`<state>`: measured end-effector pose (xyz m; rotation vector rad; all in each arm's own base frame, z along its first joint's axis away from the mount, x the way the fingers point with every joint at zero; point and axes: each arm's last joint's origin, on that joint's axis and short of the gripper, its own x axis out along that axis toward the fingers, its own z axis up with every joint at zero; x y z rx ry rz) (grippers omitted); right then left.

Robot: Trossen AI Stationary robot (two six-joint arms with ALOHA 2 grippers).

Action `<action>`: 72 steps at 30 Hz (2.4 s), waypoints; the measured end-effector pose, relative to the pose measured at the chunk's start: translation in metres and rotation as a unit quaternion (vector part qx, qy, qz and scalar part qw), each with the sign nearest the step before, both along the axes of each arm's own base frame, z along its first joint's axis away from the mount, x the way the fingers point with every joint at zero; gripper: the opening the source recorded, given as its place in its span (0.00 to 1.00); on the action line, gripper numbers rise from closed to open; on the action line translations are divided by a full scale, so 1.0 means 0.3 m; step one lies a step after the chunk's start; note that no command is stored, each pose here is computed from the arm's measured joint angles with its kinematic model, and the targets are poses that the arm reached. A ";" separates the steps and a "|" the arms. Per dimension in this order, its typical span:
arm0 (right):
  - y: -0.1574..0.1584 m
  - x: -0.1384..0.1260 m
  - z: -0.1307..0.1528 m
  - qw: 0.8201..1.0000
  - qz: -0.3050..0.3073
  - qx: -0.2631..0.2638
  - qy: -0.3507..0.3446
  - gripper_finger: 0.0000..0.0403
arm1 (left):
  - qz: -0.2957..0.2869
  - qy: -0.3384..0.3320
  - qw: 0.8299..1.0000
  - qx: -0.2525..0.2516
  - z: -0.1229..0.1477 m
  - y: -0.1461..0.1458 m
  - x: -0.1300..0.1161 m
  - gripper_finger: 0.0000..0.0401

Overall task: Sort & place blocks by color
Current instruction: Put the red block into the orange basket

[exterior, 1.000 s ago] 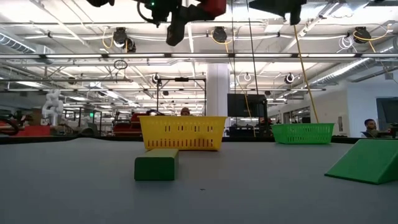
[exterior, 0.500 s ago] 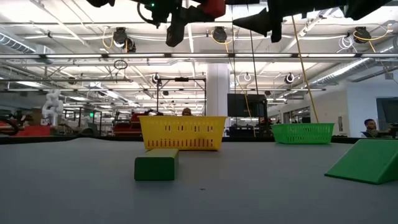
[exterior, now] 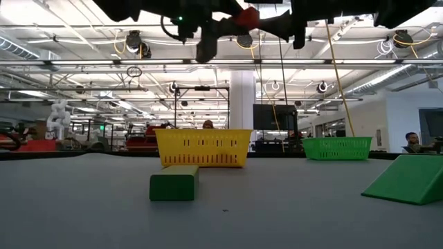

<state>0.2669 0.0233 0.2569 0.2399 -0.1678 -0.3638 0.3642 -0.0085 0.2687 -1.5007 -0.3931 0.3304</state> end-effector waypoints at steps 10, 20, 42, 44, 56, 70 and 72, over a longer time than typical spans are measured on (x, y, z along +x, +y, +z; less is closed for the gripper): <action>-0.015 0.004 -0.014 1.000 -0.011 -0.003 0.021 0.68 | -0.015 -0.024 1.000 0.010 0.034 -0.011 0.067 0.33; -0.016 -0.009 0.006 1.000 -0.008 0.000 0.008 0.48 | -0.024 -0.009 1.000 0.010 0.039 -0.021 0.071 0.33; -0.011 -0.018 0.008 1.000 -0.007 0.014 0.013 0.36 | -0.038 -0.002 0.999 0.012 0.032 -0.021 0.071 0.33; -0.011 -0.021 0.008 1.000 -0.006 0.027 0.012 0.32 | -0.039 -0.002 0.999 0.011 0.032 -0.021 0.071 0.33; -0.018 -0.072 0.044 0.999 -0.001 0.045 0.024 0.03 | -0.075 -0.014 0.997 0.019 0.034 -0.025 0.075 0.68; -0.035 -0.207 0.110 0.998 -0.002 0.025 0.065 0.00 | -0.093 -0.026 0.994 0.048 0.048 -0.003 0.076 0.62; -0.036 -0.212 0.110 0.997 -0.002 0.025 0.069 0.00 | -0.088 -0.028 0.995 0.046 0.050 0.009 0.076 0.61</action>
